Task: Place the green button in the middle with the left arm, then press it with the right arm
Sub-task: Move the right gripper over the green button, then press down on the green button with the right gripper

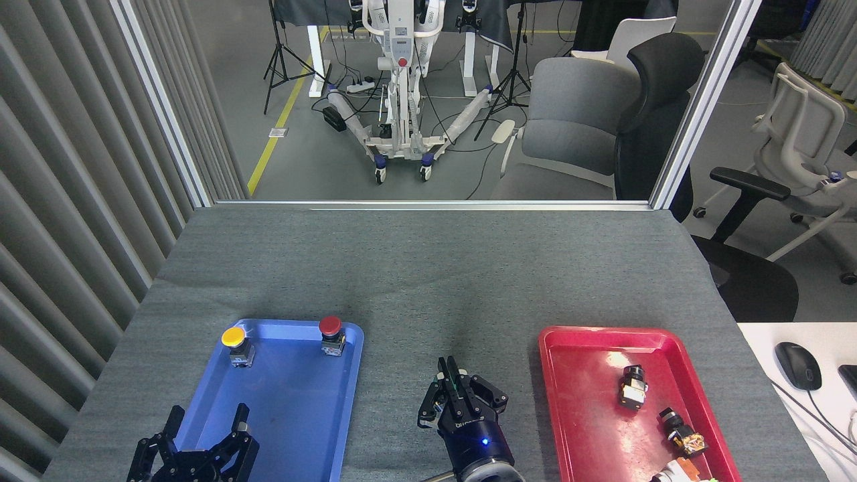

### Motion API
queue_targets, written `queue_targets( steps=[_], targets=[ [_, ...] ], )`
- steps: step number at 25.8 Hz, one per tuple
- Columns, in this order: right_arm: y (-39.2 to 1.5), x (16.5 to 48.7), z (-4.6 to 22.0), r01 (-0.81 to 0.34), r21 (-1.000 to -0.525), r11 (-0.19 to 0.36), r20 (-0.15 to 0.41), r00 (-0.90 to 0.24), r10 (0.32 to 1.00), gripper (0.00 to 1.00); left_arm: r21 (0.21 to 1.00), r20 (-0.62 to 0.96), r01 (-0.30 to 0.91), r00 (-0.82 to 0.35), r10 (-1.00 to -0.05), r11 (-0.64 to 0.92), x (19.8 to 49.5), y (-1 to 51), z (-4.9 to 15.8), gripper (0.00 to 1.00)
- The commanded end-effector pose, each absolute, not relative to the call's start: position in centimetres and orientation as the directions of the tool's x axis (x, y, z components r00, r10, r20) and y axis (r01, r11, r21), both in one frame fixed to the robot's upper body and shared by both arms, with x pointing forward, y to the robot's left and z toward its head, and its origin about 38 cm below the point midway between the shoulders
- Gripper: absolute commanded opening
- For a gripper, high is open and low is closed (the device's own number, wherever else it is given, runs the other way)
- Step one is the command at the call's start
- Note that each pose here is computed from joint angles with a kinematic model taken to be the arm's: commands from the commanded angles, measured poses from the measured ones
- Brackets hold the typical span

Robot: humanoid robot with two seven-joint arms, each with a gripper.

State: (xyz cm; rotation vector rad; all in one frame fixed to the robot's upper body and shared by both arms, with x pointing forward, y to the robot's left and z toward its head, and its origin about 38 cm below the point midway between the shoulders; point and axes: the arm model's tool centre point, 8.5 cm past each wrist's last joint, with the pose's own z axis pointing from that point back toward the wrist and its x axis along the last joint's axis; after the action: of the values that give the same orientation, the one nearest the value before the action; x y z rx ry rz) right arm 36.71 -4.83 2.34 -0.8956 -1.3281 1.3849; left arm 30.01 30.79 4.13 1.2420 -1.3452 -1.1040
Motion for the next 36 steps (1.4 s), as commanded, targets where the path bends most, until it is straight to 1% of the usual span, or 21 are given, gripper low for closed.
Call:
queue_targets(
  steps=[1, 13, 17, 20, 22, 24, 27, 28, 31, 32, 33, 35, 36],
  targets=[
    [-4.6, 36.9, 0.9, -0.195, -0.979, 0.054, 0.104, -0.255, 0.961, 0.00, 0.989, 0.075, -0.129, -0.017, -0.997, 0.077, 30.0, 31.0, 4.2, 1.00],
    [-4.5, 35.9, -3.4, -0.292, -0.956, 0.014, 0.090, -0.250, 0.964, 0.00, 0.989, 0.077, -0.125, -0.016, -0.997, 0.078, 29.8, 31.0, 4.0, 1.00],
    [-5.1, 36.3, -2.8, -0.255, -0.966, 0.036, 0.096, -0.225, 0.970, 0.00, 0.989, 0.077, -0.123, -0.014, -0.997, 0.078, 29.8, 31.0, 4.0, 1.00],
    [-5.1, 36.9, -1.3, -0.184, -0.981, 0.061, 0.102, -0.223, 0.970, 0.00, 0.989, 0.077, -0.123, -0.014, -0.997, 0.078, 29.8, 31.0, 4.0, 1.00],
    [-5.2, 37.4, 0.3, -0.127, -0.989, 0.082, 0.108, -0.219, 0.970, 0.09, 0.989, 0.078, -0.124, -0.013, -0.997, 0.079, 29.8, 31.0, 4.0, 1.00],
    [-5.3, 37.8, 1.6, -0.088, -0.991, 0.096, 0.113, -0.213, 0.970, 0.22, 0.989, 0.076, -0.124, -0.013, -0.997, 0.077, 29.8, 31.0, 4.0, 1.00],
    [-5.6, 38.2, 3.1, -0.044, -0.993, 0.108, 0.114, -0.193, 0.975, 0.55, 0.989, 0.078, -0.122, -0.013, -0.997, 0.079, 29.8, 31.0, 4.0, 1.00],
    [-5.7, 38.3, 3.3, -0.038, -0.993, 0.109, 0.114, -0.187, 0.976, 0.61, 0.989, 0.078, -0.122, -0.013, -0.997, 0.079, 29.8, 31.0, 4.0, 1.00],
    [-6.8, 38.6, 4.1, -0.012, -0.993, 0.113, 0.114, -0.150, 0.982, 0.91, 0.989, 0.077, -0.122, -0.011, -0.997, 0.078, 29.8, 31.1, 4.0, 1.00],
    [-7.6, 38.7, 4.3, -0.003, -0.993, 0.120, 0.120, -0.128, 0.984, 0.96, 0.989, 0.077, -0.122, -0.011, -0.997, 0.078, 29.8, 31.1, 4.0, 1.00],
    [-8.4, 38.7, 4.4, 0.004, -0.992, 0.124, 0.123, -0.110, 0.986, 0.99, 0.990, 0.076, -0.122, -0.011, -0.997, 0.077, 29.8, 31.1, 4.0, 1.00],
    [-10.5, 38.5, 4.5, 0.014, -0.990, 0.140, 0.139, -0.067, 0.988, 0.99, 0.990, 0.077, -0.121, -0.011, -0.997, 0.078, 29.7, 31.1, 3.9, 1.00],
    [-11.9, 38.1, 4.1, 0.009, -0.989, 0.147, 0.146, -0.052, 0.988, 0.99, 0.990, 0.076, -0.121, -0.011, -0.997, 0.077, 29.7, 31.1, 3.9, 1.00]
  ],
)
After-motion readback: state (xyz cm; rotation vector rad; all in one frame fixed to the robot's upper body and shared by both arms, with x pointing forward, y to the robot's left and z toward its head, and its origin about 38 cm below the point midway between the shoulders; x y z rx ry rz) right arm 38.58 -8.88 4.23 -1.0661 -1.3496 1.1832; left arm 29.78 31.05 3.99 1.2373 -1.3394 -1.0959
